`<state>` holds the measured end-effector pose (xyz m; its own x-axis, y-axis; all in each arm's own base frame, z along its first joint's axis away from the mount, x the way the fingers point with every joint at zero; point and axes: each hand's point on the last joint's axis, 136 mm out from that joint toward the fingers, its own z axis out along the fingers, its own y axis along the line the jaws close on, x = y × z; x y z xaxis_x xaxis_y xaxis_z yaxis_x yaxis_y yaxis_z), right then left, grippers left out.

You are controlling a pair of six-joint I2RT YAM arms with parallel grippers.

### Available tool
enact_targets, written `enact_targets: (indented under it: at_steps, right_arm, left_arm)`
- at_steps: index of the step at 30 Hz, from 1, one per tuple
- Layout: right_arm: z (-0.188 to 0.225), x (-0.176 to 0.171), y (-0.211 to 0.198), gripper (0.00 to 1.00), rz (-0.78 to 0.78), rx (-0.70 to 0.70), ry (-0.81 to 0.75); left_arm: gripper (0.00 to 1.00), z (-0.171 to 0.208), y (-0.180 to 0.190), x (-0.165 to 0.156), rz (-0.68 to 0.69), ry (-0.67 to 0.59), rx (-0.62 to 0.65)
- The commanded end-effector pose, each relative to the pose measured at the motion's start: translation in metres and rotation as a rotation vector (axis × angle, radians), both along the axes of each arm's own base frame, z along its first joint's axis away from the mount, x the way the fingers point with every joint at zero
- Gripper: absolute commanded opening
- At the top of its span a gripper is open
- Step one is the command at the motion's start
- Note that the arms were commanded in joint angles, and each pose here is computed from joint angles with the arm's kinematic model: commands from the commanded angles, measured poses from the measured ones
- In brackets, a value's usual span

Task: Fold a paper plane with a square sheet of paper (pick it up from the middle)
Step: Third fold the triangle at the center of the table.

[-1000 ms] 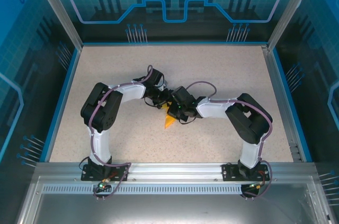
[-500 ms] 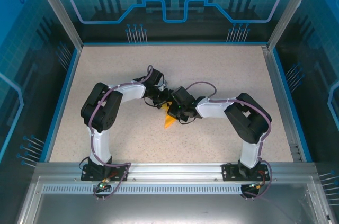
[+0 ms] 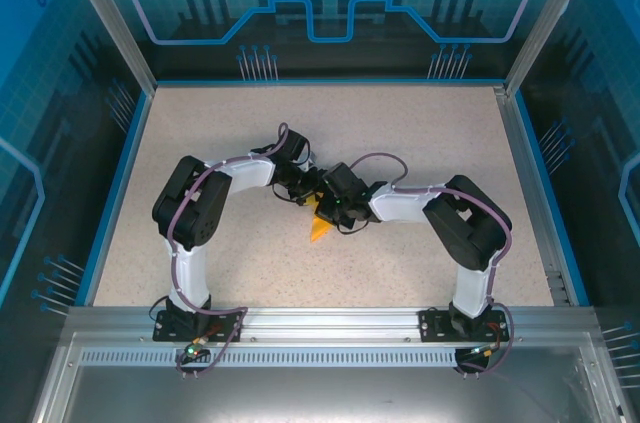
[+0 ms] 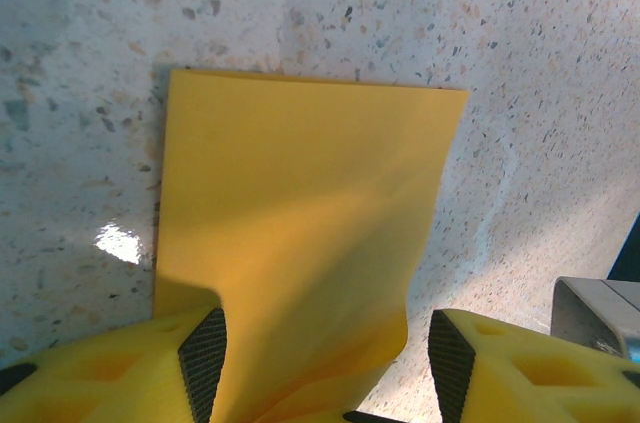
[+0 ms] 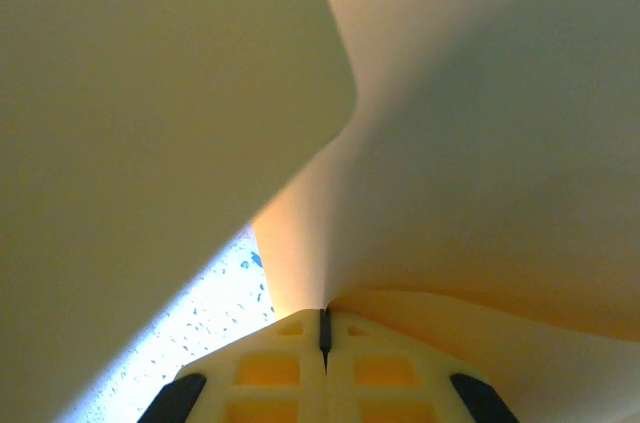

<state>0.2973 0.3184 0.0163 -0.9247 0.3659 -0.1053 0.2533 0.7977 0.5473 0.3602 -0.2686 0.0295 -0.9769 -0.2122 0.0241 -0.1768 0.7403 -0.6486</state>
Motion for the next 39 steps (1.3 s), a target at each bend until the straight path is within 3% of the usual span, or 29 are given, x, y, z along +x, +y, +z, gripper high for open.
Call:
enact_targets:
  at_steps: [1,19,29,32,39]
  right_arm:
    - [-0.007,-0.006,0.002,0.00,0.036,-0.040,0.017]
    - [-0.014,-0.010,0.003,0.00,0.072,-0.062,0.035]
    - [-0.021,-0.013,-0.001,0.00,0.073,-0.080,0.054]
    - [-0.024,-0.015,-0.002,0.05,0.073,-0.087,0.061]
    - [-0.024,-0.017,-0.006,0.30,0.065,-0.084,0.063]
  left_arm:
    - [0.60,-0.011,0.009,-0.016,-0.009,0.079,0.041]
    - [0.60,-0.009,0.009,-0.017,-0.011,0.080,0.037]
    - [0.60,0.026,0.013,-0.001,0.024,0.006,0.005]
    - [0.60,0.035,0.023,0.005,0.062,-0.008,-0.004]
    - [0.61,0.040,0.059,0.011,0.163,-0.018,-0.005]
